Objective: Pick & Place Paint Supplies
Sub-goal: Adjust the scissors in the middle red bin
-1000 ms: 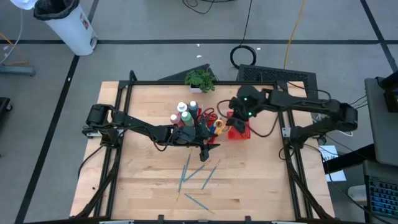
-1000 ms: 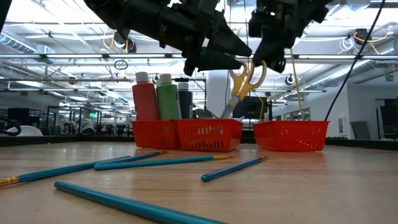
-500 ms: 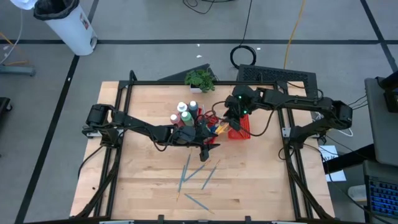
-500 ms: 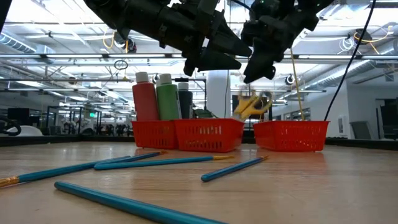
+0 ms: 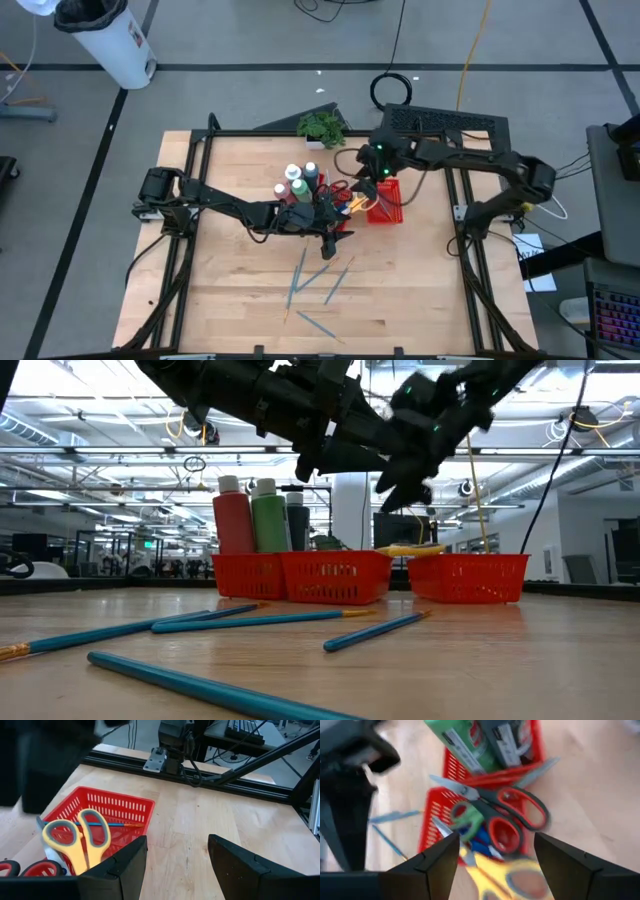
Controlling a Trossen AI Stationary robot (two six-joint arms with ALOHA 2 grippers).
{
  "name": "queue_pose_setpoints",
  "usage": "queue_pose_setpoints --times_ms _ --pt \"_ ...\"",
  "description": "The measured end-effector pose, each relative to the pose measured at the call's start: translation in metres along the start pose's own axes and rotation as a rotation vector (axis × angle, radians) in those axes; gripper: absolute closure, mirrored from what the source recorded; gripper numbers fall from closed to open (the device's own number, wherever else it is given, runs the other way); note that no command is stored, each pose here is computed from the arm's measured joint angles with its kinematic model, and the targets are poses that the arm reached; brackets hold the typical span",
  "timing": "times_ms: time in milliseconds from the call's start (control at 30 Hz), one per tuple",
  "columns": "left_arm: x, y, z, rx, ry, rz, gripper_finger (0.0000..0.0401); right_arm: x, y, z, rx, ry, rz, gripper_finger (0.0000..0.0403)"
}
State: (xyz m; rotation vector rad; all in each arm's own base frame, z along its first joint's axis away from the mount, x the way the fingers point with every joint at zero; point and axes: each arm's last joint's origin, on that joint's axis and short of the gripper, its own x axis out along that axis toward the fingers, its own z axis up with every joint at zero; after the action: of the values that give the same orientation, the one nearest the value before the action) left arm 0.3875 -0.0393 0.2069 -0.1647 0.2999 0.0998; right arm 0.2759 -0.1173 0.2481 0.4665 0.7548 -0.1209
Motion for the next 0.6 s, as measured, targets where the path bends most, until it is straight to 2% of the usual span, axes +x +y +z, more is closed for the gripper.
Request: queue_pose_setpoints --times_ms 200,367,467,600 --pt "0.000 0.000 0.000 0.001 0.002 0.000 0.0183 0.040 -0.033 -0.001 0.058 0.036 0.112 0.0162" --pt "0.000 0.000 -0.001 0.001 0.005 0.001 0.0183 0.058 -0.057 -0.002 0.101 0.049 0.108 0.0162" --pt "0.000 0.000 -0.001 0.001 0.006 0.001 0.0183 0.065 -0.066 0.000 0.117 0.057 0.101 0.0164" --pt "0.000 0.000 -0.001 0.002 0.008 0.002 0.0183 0.073 -0.069 -0.003 0.133 0.088 0.162 0.0165"
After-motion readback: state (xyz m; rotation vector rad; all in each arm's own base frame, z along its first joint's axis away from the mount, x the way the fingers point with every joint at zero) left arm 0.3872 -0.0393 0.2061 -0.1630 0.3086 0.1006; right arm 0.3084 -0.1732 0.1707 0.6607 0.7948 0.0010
